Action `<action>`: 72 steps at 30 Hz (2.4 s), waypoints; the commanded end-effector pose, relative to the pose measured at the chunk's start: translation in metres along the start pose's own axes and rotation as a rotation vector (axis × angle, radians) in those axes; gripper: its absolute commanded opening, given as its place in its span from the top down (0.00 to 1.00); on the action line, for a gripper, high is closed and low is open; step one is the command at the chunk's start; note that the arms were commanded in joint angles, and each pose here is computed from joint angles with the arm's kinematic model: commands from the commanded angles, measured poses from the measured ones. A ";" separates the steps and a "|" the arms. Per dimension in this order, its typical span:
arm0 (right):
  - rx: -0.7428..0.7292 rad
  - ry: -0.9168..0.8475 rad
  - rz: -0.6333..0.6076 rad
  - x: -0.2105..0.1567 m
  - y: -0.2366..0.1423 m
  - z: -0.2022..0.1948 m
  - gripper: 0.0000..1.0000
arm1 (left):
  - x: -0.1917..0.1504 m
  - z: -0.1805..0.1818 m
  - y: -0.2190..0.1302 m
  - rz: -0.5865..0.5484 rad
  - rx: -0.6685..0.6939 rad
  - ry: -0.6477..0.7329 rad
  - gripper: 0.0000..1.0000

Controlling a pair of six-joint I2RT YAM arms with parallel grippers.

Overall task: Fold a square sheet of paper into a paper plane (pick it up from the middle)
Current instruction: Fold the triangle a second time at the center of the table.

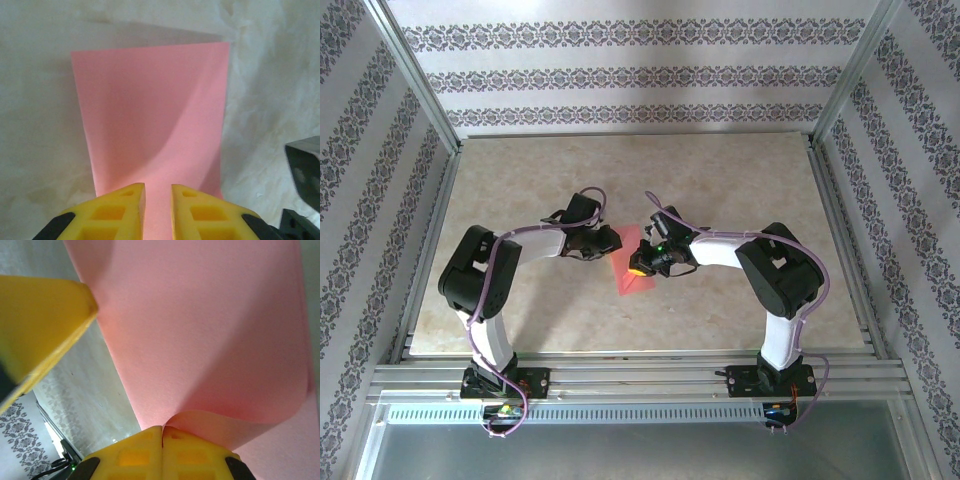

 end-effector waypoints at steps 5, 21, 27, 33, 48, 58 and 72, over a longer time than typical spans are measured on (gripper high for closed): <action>0.052 -0.042 0.018 0.001 0.005 0.016 0.98 | -0.007 0.013 0.007 0.051 0.055 -0.006 0.79; 0.044 -0.044 0.042 0.004 0.018 0.015 0.97 | -0.008 0.014 0.008 0.056 0.051 -0.008 0.80; 0.043 -0.049 0.055 0.003 0.021 0.015 0.97 | -0.010 0.014 0.008 0.061 0.047 -0.009 0.80; 0.038 -0.051 0.057 0.004 0.023 0.015 0.97 | -0.009 0.014 0.008 0.058 0.047 -0.011 0.80; 0.029 -0.044 0.058 0.006 0.028 0.012 0.97 | -0.011 0.015 0.008 0.059 0.048 -0.015 0.80; 0.027 -0.043 0.058 0.007 0.030 0.011 0.96 | -0.011 0.015 0.008 0.059 0.047 -0.016 0.80; 0.000 -0.022 0.035 0.008 0.030 0.006 0.96 | -0.012 0.015 0.006 0.055 0.051 -0.016 0.80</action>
Point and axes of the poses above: each hand's point on the last joint's axis, 136 mm out from that joint toward the fingers, its own y axis out along the fingers, its own z axis along the line the jaws close on, x = y × z, the point moved 7 cm from there along -y, back along the fingers, and after that the axes turned 9 degrees about y, right-handed, at the moved point
